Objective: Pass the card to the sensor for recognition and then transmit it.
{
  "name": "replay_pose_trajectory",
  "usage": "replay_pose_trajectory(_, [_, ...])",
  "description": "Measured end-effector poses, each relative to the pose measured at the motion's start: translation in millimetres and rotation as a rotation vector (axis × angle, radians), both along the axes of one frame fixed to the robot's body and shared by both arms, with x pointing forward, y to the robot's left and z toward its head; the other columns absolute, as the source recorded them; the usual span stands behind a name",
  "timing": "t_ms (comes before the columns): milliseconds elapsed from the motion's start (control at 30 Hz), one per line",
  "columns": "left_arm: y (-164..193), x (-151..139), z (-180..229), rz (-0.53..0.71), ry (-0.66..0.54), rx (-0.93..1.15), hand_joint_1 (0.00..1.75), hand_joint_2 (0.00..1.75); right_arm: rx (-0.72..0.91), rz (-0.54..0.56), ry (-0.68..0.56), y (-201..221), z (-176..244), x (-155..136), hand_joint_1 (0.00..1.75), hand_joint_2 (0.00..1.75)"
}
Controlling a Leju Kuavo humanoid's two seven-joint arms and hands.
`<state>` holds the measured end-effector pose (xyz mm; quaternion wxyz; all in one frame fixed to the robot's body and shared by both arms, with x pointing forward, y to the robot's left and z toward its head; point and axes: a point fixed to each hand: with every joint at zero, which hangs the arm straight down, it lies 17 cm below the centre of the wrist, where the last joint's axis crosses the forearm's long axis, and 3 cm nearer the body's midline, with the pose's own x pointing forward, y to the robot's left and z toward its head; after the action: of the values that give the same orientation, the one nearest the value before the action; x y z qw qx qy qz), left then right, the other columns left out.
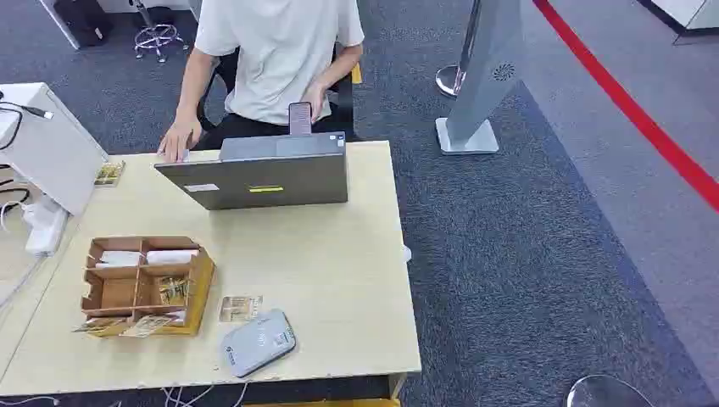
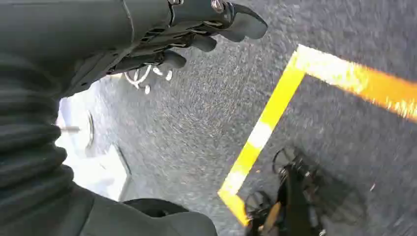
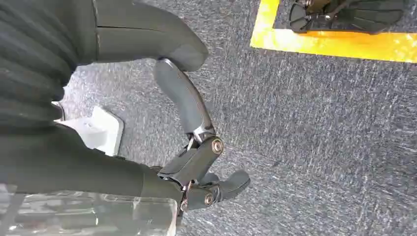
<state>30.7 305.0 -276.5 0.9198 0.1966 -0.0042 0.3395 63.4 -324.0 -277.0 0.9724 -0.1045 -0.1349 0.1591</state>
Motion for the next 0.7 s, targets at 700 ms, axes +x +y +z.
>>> replay_pose_trajectory(700, [93, -81, 70, 0.254, 0.047, 0.643, 0.0, 1.75, 0.021, -0.108, 0.009, 28, -3, -7, 0.0, 1.75])
